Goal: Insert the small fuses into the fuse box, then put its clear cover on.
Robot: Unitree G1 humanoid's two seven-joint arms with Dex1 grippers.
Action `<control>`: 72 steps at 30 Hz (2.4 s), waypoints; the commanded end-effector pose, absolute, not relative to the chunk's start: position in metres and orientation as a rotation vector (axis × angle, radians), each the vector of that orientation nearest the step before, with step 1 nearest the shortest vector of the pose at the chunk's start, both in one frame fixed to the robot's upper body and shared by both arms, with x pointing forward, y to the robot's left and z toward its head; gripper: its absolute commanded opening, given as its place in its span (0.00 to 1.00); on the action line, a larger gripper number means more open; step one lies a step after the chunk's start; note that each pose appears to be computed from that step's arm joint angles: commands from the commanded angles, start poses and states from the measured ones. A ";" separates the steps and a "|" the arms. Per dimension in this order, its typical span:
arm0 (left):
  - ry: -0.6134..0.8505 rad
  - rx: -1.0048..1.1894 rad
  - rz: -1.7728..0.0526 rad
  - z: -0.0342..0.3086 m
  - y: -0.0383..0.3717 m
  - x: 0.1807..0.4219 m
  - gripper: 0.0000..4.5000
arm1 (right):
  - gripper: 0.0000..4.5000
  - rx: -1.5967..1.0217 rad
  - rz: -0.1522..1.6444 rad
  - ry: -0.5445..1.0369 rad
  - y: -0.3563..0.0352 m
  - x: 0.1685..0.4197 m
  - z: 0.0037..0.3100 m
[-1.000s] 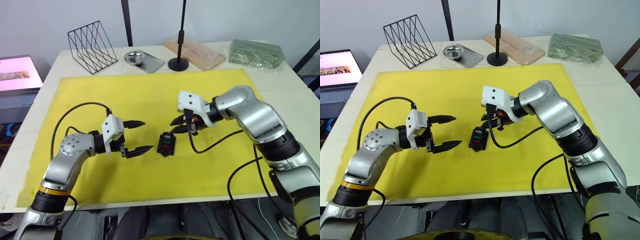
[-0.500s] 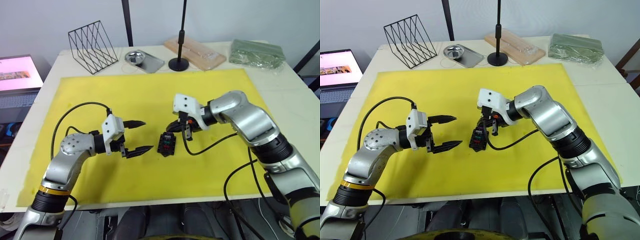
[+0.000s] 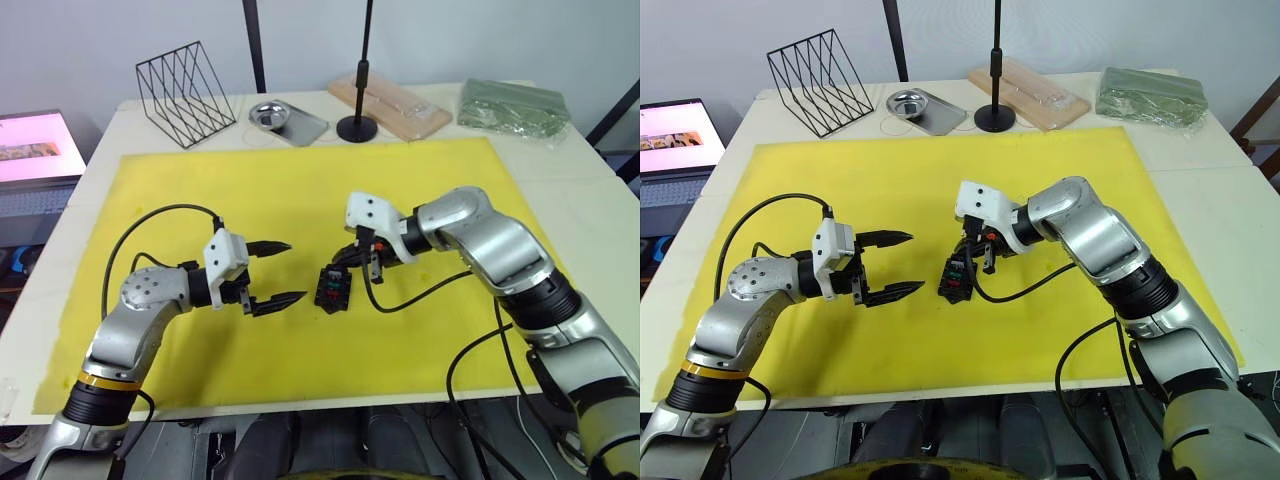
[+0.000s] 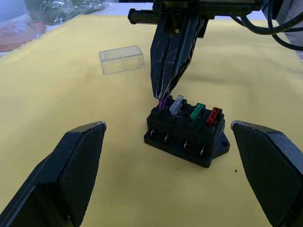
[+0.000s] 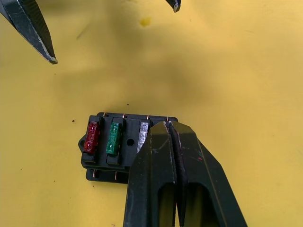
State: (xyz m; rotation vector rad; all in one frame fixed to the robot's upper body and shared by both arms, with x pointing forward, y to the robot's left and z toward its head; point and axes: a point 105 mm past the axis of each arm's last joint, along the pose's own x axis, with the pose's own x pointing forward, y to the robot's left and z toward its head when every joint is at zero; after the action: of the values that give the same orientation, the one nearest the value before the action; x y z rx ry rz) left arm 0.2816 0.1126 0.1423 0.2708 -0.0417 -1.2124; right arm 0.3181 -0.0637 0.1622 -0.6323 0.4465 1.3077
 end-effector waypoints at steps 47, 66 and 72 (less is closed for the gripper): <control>-0.097 0.322 -1.225 0.162 0.123 0.287 1.00 | 0.01 -0.409 1.275 0.313 -0.079 0.304 0.207; -0.040 0.366 -0.871 0.168 0.236 0.305 1.00 | 0.99 -0.419 0.672 0.096 -0.233 0.294 0.208; -0.041 0.357 -0.818 0.164 0.246 0.305 1.00 | 0.99 -0.406 0.576 0.097 -0.251 0.291 0.195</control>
State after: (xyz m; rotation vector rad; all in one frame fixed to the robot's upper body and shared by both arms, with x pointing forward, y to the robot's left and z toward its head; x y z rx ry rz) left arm 0.3051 0.2383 0.1511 0.3321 0.0045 -0.8571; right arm 0.2915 -0.2449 0.1825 -0.3794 0.1532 0.6148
